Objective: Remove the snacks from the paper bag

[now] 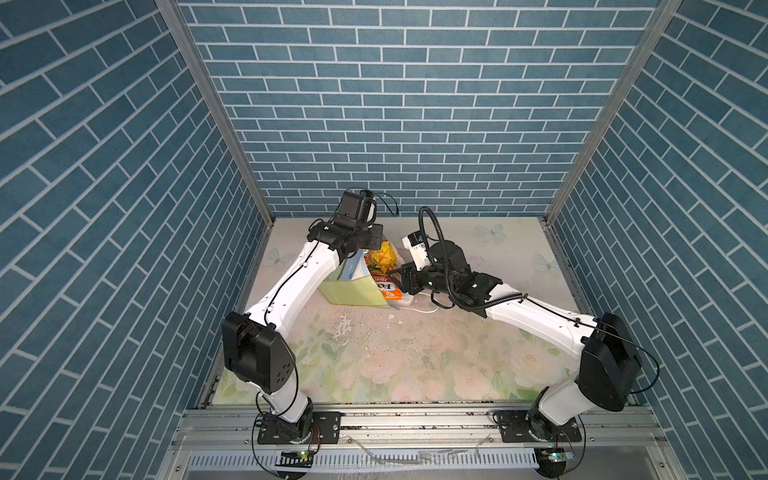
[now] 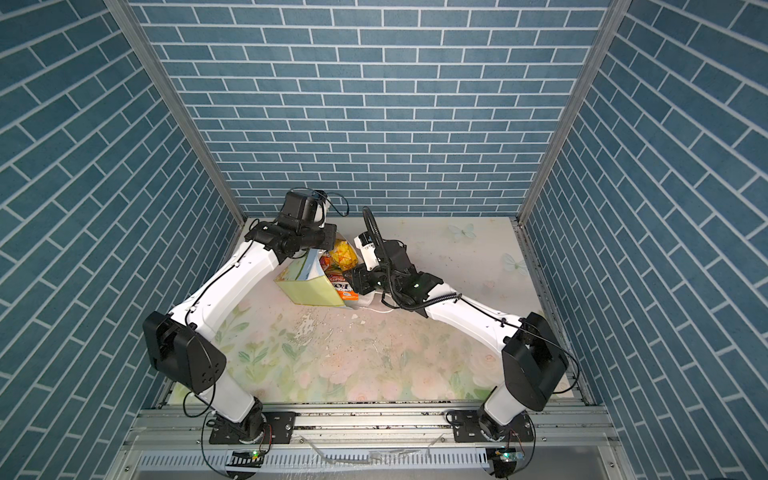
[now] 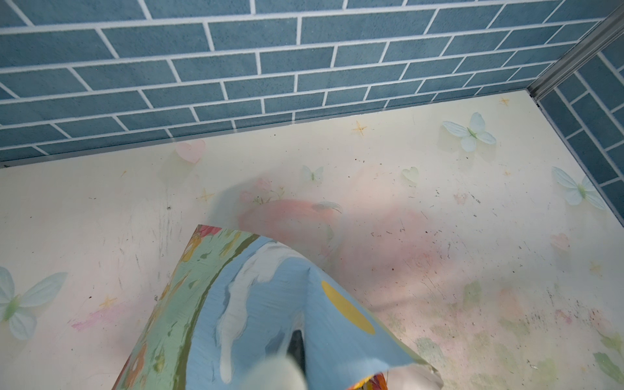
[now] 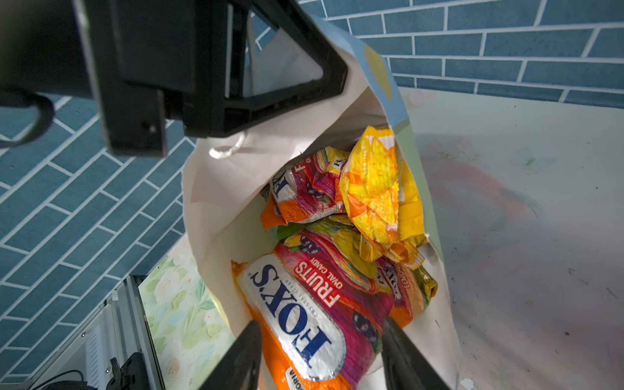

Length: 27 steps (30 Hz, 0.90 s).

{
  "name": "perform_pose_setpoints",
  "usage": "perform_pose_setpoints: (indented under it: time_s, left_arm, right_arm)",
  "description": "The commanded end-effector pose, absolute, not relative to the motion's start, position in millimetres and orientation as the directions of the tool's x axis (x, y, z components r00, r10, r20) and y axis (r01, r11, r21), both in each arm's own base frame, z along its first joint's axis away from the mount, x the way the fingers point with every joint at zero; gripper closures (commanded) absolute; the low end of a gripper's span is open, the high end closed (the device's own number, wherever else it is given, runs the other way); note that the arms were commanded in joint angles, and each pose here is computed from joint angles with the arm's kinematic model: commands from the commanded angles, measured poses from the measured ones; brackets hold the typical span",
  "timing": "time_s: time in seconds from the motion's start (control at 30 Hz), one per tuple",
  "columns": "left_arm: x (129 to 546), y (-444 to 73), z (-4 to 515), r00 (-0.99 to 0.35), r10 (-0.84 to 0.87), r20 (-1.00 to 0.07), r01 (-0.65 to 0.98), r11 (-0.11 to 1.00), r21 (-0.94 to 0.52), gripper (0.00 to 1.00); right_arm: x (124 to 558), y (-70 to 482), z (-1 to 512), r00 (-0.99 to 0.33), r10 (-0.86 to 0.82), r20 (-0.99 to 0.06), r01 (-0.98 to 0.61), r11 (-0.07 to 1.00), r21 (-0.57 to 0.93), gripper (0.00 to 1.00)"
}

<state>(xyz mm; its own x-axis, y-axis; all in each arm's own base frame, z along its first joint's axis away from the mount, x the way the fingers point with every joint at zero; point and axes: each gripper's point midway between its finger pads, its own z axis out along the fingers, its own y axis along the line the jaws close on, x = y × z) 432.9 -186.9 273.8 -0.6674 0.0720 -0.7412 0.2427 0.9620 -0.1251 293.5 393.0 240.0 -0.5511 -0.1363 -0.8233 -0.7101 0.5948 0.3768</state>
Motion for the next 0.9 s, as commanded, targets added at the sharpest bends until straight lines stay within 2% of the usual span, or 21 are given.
perform_pose_setpoints:
  time_s: [0.0, 0.43, 0.87]
  left_arm:
    - [442.5, -195.8, 317.6, -0.572, 0.029, -0.82, 0.262, 0.954, -0.149, 1.0]
    - [449.9, -189.3, 329.7, -0.543, 0.049, -0.838, 0.241, 0.965, -0.099, 1.0]
    - [453.1, -193.8, 330.2, -0.549, 0.024, -0.836, 0.241, 0.962, -0.13, 1.0]
  right_arm:
    - [290.7, 395.2, 237.9, -0.535, -0.173, -0.827, -0.724, 0.598, 0.343, 0.44]
    - [274.4, 380.6, 191.4, -0.594, -0.278, -0.755, -0.699, 0.643, 0.313, 0.47]
    - [269.2, 398.2, 183.8, -0.651, -0.237, -0.721, -0.681, 0.602, 0.417, 0.47]
